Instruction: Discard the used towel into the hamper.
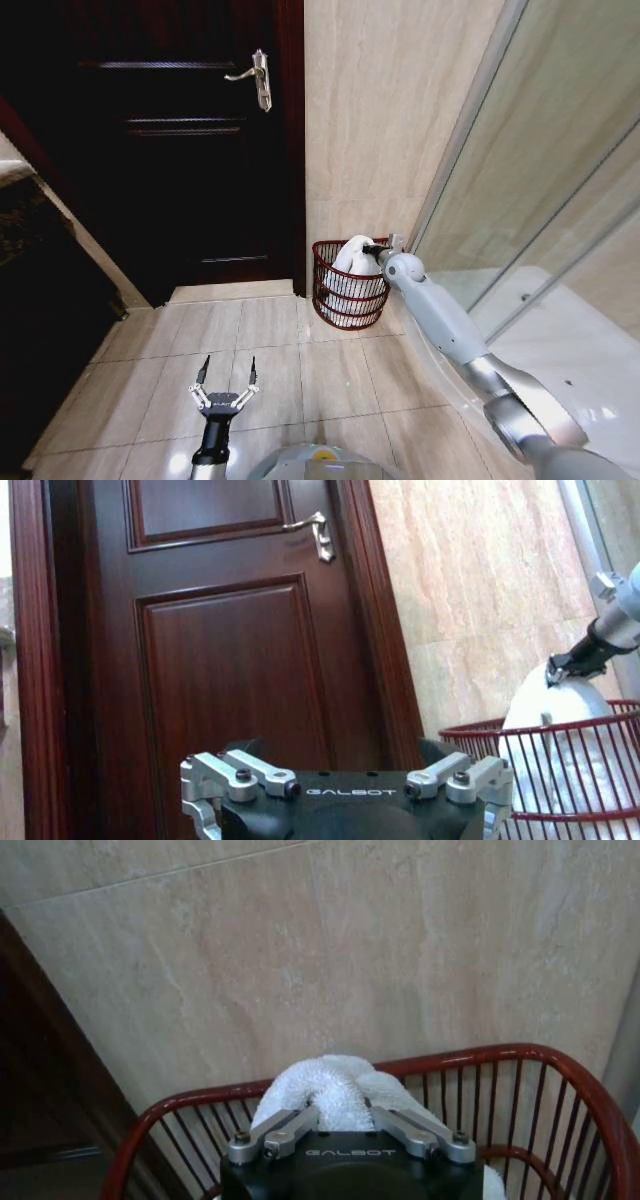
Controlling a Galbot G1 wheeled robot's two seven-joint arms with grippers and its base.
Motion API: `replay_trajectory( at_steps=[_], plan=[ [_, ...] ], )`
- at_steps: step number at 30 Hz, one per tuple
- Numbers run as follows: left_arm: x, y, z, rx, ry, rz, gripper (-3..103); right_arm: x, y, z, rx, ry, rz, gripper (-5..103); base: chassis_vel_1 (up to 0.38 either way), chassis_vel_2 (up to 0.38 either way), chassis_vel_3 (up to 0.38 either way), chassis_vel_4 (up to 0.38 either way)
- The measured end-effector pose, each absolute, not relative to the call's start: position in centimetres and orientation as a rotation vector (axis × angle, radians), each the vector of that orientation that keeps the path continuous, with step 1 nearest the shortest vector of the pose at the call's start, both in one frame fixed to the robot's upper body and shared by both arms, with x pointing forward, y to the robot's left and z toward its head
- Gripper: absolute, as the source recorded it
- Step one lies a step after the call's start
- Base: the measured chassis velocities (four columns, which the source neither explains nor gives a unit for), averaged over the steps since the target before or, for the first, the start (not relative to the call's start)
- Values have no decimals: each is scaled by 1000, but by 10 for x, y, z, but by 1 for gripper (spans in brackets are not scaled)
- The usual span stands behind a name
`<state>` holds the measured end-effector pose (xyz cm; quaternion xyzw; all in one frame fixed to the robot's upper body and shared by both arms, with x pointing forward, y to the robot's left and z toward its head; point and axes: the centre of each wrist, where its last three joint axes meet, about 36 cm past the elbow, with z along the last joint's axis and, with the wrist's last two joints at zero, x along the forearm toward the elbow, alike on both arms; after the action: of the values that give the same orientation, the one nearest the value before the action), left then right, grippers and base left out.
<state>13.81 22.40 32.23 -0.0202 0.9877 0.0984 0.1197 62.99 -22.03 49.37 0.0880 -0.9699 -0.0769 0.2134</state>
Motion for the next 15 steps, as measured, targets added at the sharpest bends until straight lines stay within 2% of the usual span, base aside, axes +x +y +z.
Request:
replay_trajectory(
  at_steps=[15],
  plan=[
    [154,221,323,-42,2887,298,100,625,-226,494,259,-2698,-200,7,0,0,0,0]
  ],
)
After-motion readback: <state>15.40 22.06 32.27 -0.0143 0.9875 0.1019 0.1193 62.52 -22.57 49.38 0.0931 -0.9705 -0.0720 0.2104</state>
